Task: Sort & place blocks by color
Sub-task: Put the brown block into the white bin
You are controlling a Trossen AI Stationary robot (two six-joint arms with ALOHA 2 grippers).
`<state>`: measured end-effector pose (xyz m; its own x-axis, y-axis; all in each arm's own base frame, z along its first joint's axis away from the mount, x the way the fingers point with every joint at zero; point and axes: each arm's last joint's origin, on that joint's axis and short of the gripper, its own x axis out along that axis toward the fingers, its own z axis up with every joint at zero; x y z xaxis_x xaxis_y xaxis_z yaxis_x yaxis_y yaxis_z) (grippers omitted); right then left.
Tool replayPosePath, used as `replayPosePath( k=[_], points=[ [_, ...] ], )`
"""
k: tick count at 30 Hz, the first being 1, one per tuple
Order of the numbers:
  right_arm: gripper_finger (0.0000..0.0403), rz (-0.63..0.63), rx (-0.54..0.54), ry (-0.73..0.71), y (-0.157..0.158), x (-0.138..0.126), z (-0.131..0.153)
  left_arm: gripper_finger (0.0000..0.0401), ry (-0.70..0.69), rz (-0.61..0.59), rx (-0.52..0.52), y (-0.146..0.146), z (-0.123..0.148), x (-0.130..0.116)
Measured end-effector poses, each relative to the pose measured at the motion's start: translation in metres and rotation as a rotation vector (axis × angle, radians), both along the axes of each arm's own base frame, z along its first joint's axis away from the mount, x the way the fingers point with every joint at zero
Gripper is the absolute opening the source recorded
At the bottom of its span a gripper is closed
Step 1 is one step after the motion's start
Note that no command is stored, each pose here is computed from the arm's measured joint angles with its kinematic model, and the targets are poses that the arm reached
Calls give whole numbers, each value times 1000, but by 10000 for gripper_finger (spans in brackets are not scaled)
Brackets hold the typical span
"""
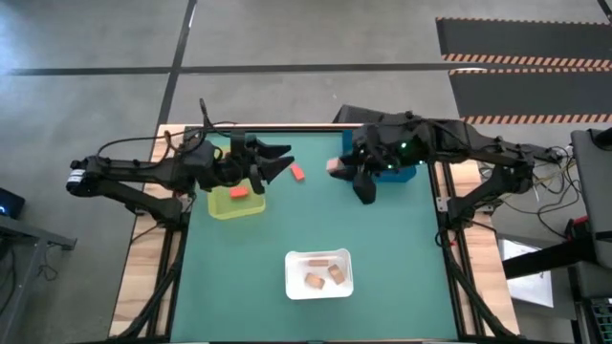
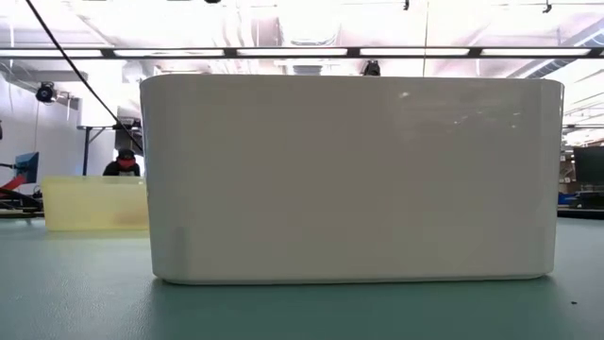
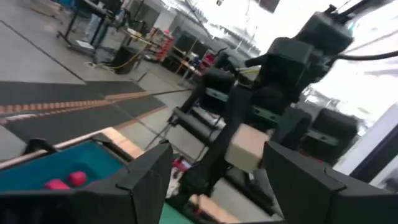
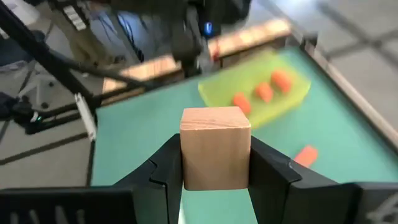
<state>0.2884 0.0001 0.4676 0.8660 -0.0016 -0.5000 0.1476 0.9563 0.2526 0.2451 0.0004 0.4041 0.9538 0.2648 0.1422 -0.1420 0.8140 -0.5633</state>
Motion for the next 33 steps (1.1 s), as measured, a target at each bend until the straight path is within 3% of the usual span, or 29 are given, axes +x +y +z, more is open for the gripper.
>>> replayPosePath(
  k=[10, 17, 25, 33],
  points=[
    [123, -118, 290, 461, 29, 24, -41, 235, 4, 33, 48, 1, 5, -11],
    [123, -116, 360, 718, 61, 56, -92, 235, -15, 34, 46, 2, 7, -18],
    [123, -93, 372, 861, 92, 87, -140, 235, -36, 35, 41, 2, 7, -31],
    [127, -78, 393, 801, 102, 124, -177, 235, -54, 34, 35, 2, 7, -40]
  ],
)
